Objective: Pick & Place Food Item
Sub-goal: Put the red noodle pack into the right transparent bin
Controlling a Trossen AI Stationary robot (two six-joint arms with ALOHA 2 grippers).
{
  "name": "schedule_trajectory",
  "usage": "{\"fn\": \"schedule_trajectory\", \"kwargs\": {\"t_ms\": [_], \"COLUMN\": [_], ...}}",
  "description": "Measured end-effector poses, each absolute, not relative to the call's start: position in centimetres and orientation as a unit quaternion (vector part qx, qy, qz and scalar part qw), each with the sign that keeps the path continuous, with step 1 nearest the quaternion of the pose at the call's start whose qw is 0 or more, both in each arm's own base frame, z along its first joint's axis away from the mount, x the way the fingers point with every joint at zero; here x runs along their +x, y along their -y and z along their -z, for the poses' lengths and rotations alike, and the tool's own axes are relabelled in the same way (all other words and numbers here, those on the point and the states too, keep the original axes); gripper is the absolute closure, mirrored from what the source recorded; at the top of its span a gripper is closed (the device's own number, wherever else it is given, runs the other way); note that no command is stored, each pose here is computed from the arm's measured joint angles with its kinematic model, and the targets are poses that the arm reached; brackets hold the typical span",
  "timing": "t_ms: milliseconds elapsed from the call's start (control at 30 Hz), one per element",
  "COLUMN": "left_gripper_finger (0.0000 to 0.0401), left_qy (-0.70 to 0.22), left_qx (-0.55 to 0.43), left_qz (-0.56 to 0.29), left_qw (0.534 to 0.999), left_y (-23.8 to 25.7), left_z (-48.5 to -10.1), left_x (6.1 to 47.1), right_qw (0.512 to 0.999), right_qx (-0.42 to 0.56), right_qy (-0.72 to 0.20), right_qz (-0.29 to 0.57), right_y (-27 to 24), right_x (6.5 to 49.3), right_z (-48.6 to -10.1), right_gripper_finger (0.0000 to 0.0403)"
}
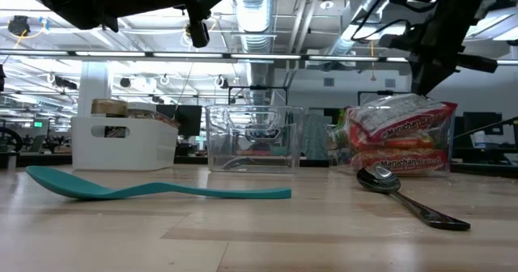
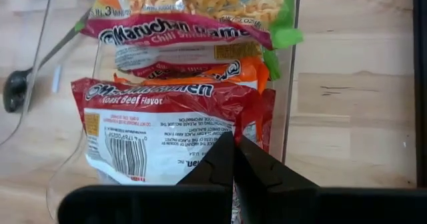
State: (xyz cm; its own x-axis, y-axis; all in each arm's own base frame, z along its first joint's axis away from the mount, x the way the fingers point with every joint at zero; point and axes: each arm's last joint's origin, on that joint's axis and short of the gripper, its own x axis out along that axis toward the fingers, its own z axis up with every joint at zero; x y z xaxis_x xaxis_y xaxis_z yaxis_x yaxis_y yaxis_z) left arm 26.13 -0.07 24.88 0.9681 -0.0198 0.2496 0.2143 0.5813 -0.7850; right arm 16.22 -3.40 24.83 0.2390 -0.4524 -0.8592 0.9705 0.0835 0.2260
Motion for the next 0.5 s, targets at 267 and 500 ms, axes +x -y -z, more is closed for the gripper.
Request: {"fn": "schedule_trajectory", "kwargs": {"t_ms": [267,500], "left_gripper_finger": [0.0238,0.0238], "left_qy": [0.107,0.107], "left_qx": [-0.453,-0.453], "left_qz": [0.066,0.066], "left_qw": [0.883,0.883], "left_y": [0.06,0.07], "left_z": [-24.88,-24.89], "left_x": [26.13,26.13], "right_qw": [0.669,0.670], "right_qx": [0.423,0.423], "right_qy": [-0.289,-0.288], "right_qz": [0.538,0.538], "right_y": [3.81,3.82], "right_x": [16.43,16.45], "right_z": [-24.96,-24.96], "right_gripper_finger": [0.0403,0.0383]}}
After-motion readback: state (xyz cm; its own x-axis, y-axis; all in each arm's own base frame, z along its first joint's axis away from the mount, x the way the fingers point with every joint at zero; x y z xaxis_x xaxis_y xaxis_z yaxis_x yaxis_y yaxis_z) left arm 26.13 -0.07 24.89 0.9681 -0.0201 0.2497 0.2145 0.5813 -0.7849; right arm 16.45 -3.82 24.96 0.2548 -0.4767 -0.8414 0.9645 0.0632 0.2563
